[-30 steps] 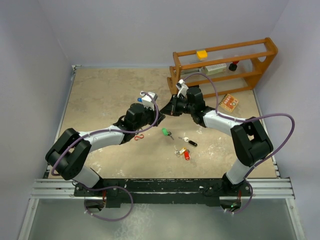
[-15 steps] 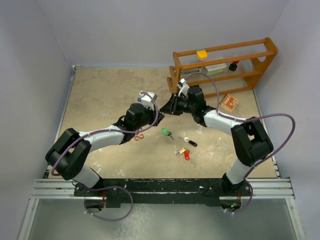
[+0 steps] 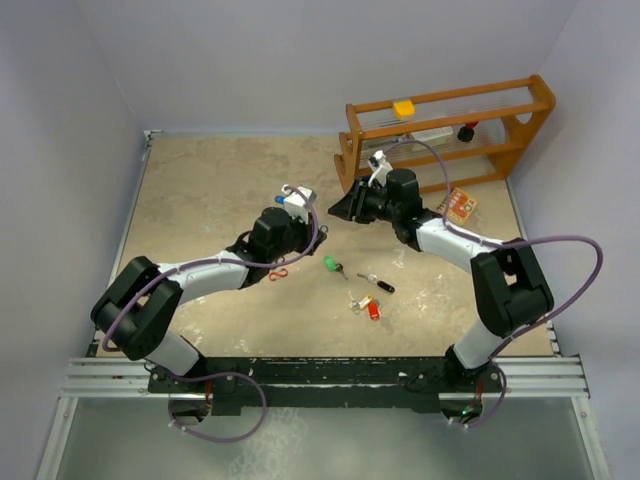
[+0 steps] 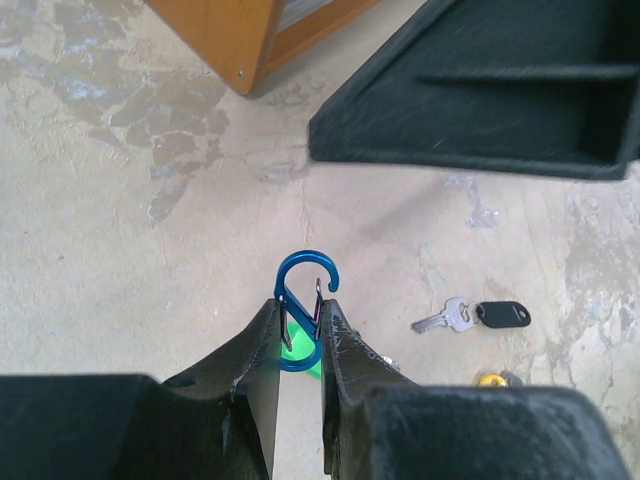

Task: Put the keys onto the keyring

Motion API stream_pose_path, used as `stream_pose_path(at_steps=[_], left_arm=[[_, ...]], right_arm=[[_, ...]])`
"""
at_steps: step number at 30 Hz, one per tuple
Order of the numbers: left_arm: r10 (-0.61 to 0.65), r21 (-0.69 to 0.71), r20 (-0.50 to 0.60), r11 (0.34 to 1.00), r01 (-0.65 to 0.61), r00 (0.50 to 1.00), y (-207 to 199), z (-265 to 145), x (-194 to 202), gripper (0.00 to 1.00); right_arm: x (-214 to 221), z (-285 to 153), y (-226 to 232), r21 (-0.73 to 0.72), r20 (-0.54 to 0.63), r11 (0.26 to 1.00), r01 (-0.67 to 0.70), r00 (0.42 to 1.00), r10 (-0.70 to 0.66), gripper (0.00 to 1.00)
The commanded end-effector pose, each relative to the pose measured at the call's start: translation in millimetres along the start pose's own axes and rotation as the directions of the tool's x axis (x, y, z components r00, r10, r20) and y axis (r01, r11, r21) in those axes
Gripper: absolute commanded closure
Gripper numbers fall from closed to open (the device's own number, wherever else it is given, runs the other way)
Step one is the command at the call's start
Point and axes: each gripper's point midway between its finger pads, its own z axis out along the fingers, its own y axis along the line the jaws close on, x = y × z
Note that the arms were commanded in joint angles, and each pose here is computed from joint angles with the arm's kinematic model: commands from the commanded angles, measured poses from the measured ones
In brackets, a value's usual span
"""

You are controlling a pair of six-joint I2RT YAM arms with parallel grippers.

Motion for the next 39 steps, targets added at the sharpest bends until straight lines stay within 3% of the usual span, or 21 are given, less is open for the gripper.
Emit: stream_pose_path(at_steps=[1, 7, 18, 39], left_arm=[[0.061, -0.04, 0.001, 0.997, -0.06, 0.998, 6.6, -4.4, -5.9, 1.0], [0.079, -0.181, -0.068, 0.979, -0.091, 0.995, 33.5, -6.5, 1.9, 1.0], [0.069, -0.25, -0.167, 0.962, -0.11, 0.984, 55.5, -4.0, 13.9, 1.0], [-0.041, -0.293, -0.113, 0.956, 0.006, 0.993, 84.5, -25.1, 6.7, 1.0]], right_arm=[[-21.4, -20.2, 2.0, 0.067, 0.076, 0.994, 0.091, 0.992, -0.096, 0.56], [-10.0, -31.1, -28.4, 0.228, -0.005, 0.957, 0.181, 0.983, -0.185, 0.53], [60.8, -10.4, -33.3, 0.247, -0.26, 0.913, 0.326, 0.929, -0.261, 0.54], [119.8, 8.6, -44.3, 0.32, -0.428, 0.879, 0.353, 0.882, -0.198, 0.57]])
